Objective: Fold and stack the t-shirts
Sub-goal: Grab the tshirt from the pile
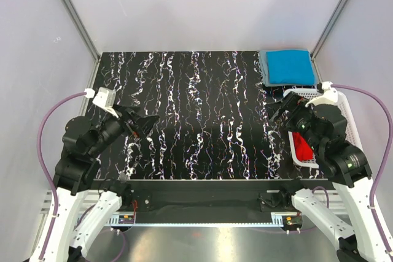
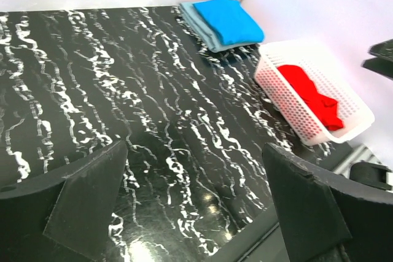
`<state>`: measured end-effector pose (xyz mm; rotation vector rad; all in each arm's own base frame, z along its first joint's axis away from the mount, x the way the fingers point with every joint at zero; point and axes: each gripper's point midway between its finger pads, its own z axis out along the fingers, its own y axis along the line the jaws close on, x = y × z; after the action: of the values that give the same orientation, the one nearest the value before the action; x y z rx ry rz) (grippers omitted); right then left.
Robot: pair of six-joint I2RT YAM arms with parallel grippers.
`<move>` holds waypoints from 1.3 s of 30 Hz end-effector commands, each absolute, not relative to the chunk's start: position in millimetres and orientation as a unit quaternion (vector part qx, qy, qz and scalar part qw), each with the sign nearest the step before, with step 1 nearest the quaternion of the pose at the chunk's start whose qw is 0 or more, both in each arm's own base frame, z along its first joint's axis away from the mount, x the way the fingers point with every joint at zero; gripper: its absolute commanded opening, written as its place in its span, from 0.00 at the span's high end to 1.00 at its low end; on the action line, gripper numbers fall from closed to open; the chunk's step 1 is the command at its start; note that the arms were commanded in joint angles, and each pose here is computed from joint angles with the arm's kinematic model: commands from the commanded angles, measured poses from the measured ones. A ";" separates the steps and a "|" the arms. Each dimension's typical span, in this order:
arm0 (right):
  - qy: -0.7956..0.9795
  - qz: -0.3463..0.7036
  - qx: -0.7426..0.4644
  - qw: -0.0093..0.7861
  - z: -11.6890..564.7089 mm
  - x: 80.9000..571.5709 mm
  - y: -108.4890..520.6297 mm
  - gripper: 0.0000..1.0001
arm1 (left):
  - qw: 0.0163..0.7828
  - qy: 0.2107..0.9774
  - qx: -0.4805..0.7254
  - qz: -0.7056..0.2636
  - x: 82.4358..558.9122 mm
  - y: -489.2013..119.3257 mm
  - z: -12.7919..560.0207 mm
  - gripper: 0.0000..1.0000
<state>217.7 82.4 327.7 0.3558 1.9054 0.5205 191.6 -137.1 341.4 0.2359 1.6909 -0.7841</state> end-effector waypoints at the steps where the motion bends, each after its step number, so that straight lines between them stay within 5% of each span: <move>1: 0.784 0.184 0.176 0.565 343.8 221.5 63.7 0.00 | 0.604 0.730 0.094 -0.304 197.8 -126.9 341.1 0.01; 6: 0.781 0.128 0.224 0.568 341.6 235.0 43.8 0.00 | 0.599 0.746 0.087 -0.278 205.4 -120.5 313.6 0.01; 14: 0.779 -0.243 0.320 0.482 324.5 286.4 -58.3 0.00 | 0.570 0.777 0.079 -0.254 214.1 -116.4 256.7 0.01; 24: 0.783 -0.173 0.478 0.358 199.7 305.8 -138.4 0.05 | 0.547 0.807 0.056 -0.216 219.6 -104.2 233.0 0.01; 36: 0.806 -0.096 0.527 0.252 74.5 295.8 -158.0 0.15 | 0.550 0.807 0.052 -0.208 221.6 -101.1 232.8 0.01; 37: 0.812 -0.089 0.523 0.243 69.4 297.4 -155.8 0.17 | 0.550 0.807 0.050 -0.207 221.7 -100.6 233.1 0.01; 39: 0.822 -0.079 0.513 0.235 71.6 299.8 -152.2 0.52 | 0.549 0.809 0.046 -0.205 221.6 -99.3 232.4 0.01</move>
<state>273.4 -156.9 63.3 1.4704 2.2743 -0.3405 215.8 -104.3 222.2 0.1183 1.9506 -0.5221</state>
